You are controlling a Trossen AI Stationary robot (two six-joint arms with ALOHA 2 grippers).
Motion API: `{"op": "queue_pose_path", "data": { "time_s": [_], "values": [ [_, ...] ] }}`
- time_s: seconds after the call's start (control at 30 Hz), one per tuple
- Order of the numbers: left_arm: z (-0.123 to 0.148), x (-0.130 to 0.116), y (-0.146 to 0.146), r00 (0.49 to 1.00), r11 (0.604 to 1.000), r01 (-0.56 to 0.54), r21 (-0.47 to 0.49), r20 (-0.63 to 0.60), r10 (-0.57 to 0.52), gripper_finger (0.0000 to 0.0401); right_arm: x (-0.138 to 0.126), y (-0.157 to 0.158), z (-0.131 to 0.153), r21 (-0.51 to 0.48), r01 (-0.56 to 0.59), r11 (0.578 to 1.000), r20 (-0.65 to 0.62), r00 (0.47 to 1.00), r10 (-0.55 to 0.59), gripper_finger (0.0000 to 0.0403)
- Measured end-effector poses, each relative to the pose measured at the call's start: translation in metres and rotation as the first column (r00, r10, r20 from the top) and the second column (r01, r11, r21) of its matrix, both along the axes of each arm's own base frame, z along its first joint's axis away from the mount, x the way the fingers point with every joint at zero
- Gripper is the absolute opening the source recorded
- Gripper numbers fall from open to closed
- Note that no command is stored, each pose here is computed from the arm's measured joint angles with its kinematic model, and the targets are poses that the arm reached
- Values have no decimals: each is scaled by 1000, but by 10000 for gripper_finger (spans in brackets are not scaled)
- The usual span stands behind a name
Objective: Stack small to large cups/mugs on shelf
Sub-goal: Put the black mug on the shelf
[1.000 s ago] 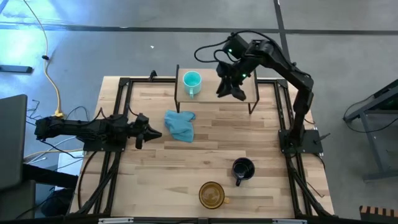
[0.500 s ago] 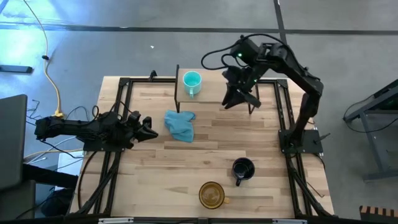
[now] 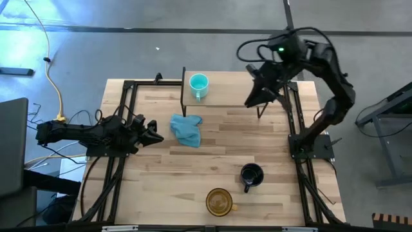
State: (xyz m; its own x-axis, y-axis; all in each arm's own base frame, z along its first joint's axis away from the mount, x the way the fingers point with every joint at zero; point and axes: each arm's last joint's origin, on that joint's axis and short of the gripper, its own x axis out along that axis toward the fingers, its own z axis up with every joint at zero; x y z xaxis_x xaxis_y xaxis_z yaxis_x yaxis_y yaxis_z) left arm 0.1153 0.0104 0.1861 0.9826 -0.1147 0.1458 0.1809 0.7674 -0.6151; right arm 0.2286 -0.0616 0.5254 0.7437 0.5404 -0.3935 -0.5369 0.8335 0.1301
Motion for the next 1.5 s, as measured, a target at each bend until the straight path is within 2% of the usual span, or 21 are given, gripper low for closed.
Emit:
{"op": "queue_pose_path", "data": {
  "time_s": [0.2, 0.43, 0.83, 1.03, 1.23, 1.5],
  "values": [
    [9, -2, 0, 995, 1000, 0, 11, 96, -1, 37, -34, 13, 17, 11, 24, 1000, 54, 998, -25, 24],
    [10, -2, -3, 995, 999, 34, -24, 96, -32, 37, -74, 29, 36, -2, 79, 997, 142, 987, -78, 24],
    [11, 4, -23, 992, 999, 39, -13, 117, -37, 37, -110, 49, 29, -34, 169, 985, 169, 972, -161, 24],
    [7, 7, -31, 996, 999, 35, -23, 87, -33, 37, -115, 51, 7, -4, 191, 982, 205, 961, -186, 24],
    [7, 11, -37, 995, 999, 31, -37, 93, -27, 37, -114, 50, -35, 62, 249, 967, 179, 950, -256, 24],
    [8, 19, -39, 996, 999, 19, -41, 90, -16, 37, -110, 49, -88, 169, 253, 953, 271, 917, -292, 24]
  ]
}}
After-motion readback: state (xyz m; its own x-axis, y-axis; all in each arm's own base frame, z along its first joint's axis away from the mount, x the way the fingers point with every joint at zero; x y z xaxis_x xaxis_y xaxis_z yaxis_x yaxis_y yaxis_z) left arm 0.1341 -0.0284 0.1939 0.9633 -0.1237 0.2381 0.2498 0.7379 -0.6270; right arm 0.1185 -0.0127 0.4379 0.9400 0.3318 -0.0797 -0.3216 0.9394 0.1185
